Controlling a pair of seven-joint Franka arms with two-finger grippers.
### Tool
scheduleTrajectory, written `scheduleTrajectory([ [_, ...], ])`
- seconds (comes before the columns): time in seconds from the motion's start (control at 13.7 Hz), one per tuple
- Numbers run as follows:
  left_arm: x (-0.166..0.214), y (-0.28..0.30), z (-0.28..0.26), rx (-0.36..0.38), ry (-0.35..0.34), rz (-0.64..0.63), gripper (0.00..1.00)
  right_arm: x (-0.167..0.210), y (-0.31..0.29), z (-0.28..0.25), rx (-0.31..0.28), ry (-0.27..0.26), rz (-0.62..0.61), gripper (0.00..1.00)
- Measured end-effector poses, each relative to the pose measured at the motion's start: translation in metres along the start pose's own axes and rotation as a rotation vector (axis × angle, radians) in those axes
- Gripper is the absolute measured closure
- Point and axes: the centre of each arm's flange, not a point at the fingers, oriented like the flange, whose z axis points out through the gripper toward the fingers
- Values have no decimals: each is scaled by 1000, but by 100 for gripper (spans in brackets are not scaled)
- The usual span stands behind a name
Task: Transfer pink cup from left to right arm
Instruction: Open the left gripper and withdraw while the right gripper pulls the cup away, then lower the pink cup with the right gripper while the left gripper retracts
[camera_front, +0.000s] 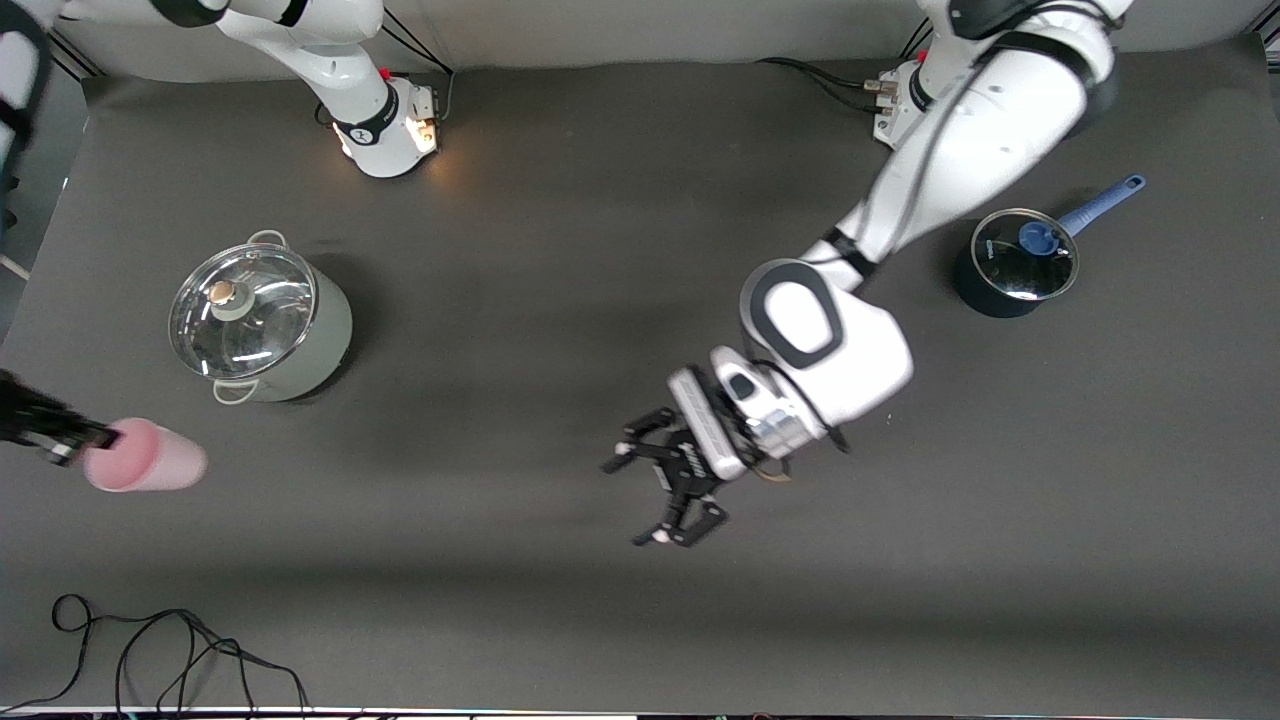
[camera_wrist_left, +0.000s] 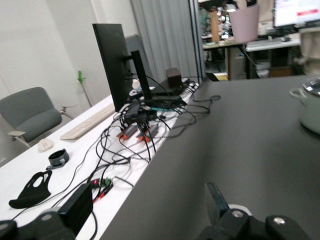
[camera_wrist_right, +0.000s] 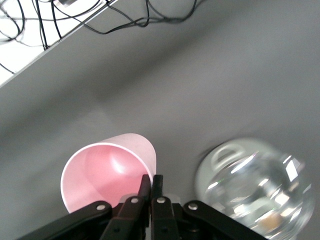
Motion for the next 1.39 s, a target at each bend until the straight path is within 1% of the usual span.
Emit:
scheduleTrajectory([
  [0.15,-32,-31,-35,-96,-18,63,0,15,53,-2,-1,2,-201,98],
  [0.29,-71,-57,-73,-198,-38,94,0,24,89,-2,-8,1,-406,98],
  [0.37,-90,-66,-93,-246,-52,105,0,26,96,-1,-10,8,-460,98],
  [0.51,-121,-84,-135,-350,-83,144,0,34,91,7,-14,51,-506,98],
  [0.58,-135,-93,-158,-399,-100,159,0,40,85,20,-15,70,-517,98],
  [0.73,-165,-110,-212,-497,-147,177,0,51,72,63,-19,95,-534,98],
  [0.88,-196,-120,-266,-583,-229,195,0,59,62,115,-21,113,-549,98],
  [0.95,-211,-123,-291,-623,-276,196,0,60,55,140,-21,111,-559,98],
  [1.17,-247,-127,-358,-716,-413,157,0,62,36,205,-23,79,-584,98],
  [1.32,-255,-130,-396,-746,-532,114,0,65,31,236,-24,60,-591,98],
  [1.39,-250,-133,-413,-750,-595,95,0,66,29,249,-24,52,-595,98],
])
